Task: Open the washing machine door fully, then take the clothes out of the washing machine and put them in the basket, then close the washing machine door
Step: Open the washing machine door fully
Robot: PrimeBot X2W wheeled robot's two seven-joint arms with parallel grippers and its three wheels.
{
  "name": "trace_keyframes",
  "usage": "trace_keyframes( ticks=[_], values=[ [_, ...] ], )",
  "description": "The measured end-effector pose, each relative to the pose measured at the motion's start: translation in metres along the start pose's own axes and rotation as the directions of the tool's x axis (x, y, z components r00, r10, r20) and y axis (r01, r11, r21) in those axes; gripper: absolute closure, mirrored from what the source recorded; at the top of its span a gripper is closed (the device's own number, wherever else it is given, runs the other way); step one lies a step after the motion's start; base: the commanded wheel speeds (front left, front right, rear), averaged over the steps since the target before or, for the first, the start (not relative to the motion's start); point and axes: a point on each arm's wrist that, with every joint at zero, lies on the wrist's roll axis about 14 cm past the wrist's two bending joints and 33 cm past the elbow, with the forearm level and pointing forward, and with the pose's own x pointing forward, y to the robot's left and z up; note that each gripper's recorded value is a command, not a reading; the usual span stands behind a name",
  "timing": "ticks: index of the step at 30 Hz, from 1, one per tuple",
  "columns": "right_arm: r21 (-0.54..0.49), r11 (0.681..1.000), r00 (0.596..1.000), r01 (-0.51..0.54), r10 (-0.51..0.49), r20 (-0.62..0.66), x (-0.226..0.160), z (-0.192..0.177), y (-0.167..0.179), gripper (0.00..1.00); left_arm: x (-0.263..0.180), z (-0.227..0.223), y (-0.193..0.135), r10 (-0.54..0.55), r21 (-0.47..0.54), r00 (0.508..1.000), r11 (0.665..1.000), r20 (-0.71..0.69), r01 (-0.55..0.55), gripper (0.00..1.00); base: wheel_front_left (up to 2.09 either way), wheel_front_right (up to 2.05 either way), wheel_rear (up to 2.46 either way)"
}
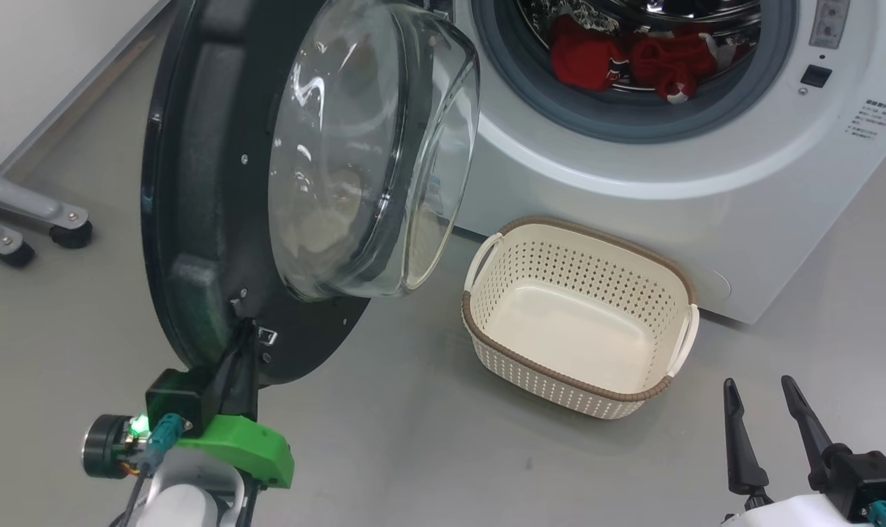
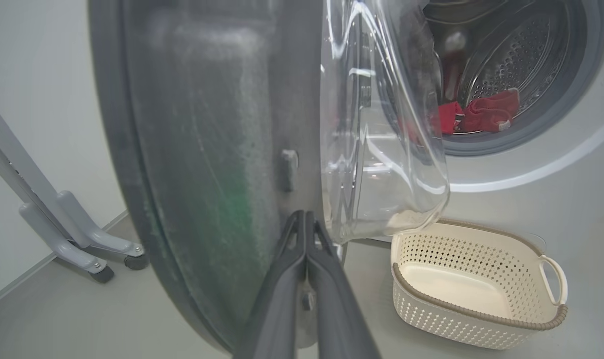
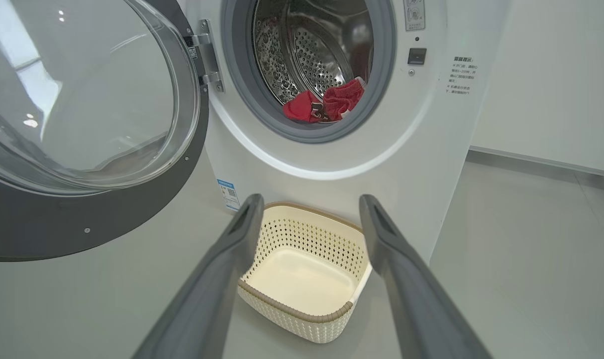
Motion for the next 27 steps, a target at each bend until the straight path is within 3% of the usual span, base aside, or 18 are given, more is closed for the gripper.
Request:
trace_keyframes(
  ticks=[27],
  values=[
    [0.027, 0.998, 0.998, 0.053, -0.052, -0.024, 0.018, -0.017, -0.033, 0.00, 0.062, 0.010, 0.069, 0.233, -0.033, 0.972, 0.972, 0.017, -0.232, 1.00, 0.00, 0.00, 0.00]
  ],
)
